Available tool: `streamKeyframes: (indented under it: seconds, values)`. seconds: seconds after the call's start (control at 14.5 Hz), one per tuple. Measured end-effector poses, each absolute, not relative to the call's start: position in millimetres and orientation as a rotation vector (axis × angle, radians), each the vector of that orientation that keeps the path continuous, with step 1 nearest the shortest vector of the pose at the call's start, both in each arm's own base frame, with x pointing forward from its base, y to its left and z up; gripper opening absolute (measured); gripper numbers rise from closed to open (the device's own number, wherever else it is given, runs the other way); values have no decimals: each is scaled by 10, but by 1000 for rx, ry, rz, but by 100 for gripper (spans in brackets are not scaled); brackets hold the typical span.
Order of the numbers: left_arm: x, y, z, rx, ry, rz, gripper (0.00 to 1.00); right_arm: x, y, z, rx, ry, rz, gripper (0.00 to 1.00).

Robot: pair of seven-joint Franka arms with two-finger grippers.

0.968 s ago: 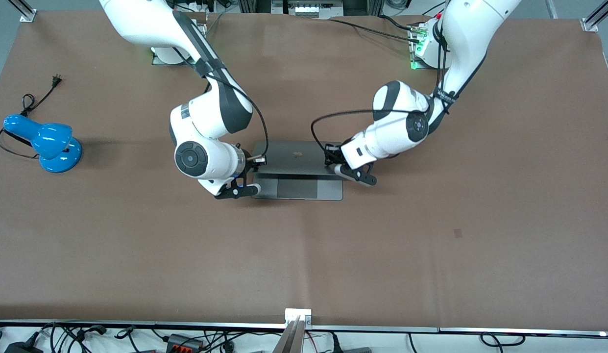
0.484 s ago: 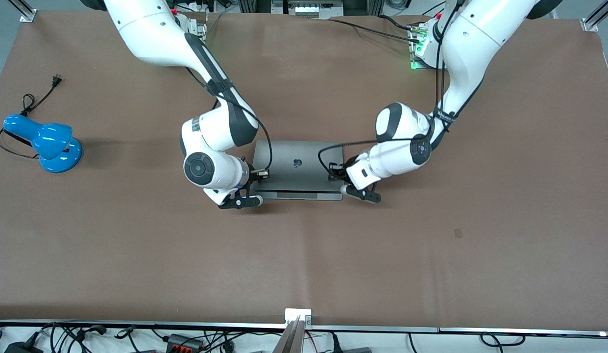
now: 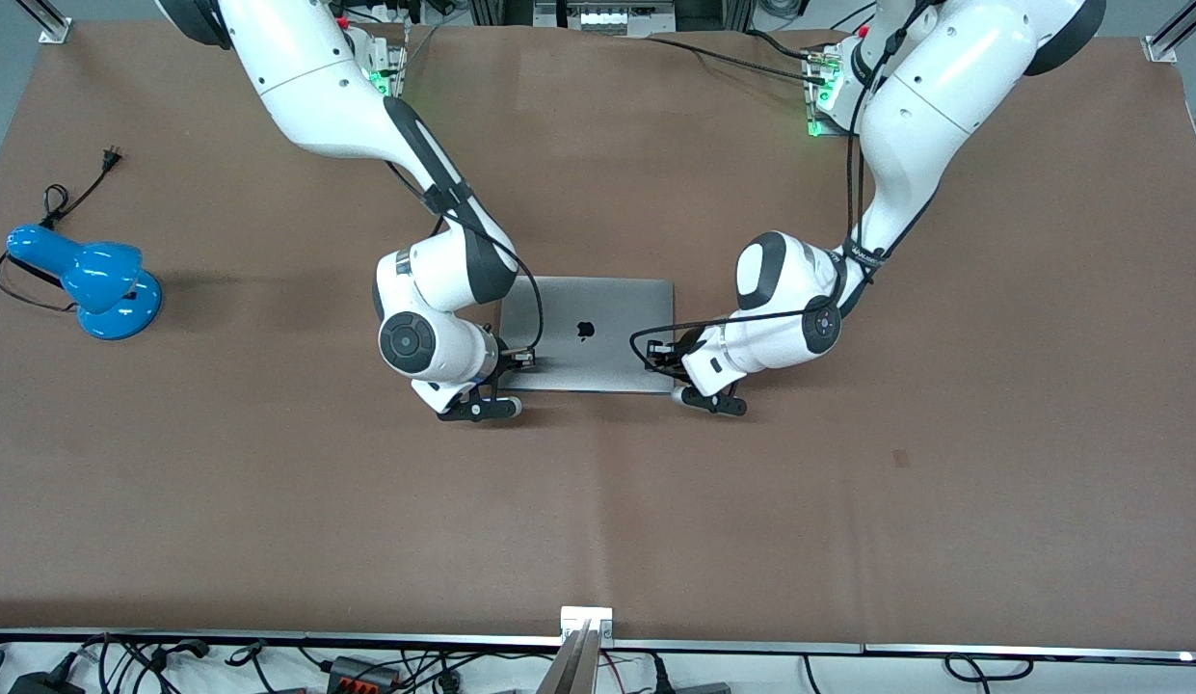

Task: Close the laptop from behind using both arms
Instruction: 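Press the closed lid flat, then lift both grippers away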

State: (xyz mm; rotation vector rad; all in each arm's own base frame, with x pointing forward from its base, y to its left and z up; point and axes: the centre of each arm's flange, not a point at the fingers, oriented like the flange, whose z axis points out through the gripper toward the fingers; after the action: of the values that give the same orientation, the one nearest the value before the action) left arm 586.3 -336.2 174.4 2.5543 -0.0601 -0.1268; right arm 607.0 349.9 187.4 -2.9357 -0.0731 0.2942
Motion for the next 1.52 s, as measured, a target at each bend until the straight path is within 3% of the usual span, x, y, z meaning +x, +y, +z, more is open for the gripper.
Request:
streamKeyframes:
  seconds: [0.76, 1.24, 1.52]
  values:
    - [6005, -3290, 1739, 2588, -64, -87, 1, 6119, 3533, 1936, -2931, -79, 261, 1]
    - [6246, -2577, 2916, 2679, -252, -225, 1, 6182, 3515, 2075, -2948, -103, 250, 1]
    - [6289, -1954, 3470, 2847, -389, -367, 1, 6301, 3131, 2645, -3046, -135, 299, 1]
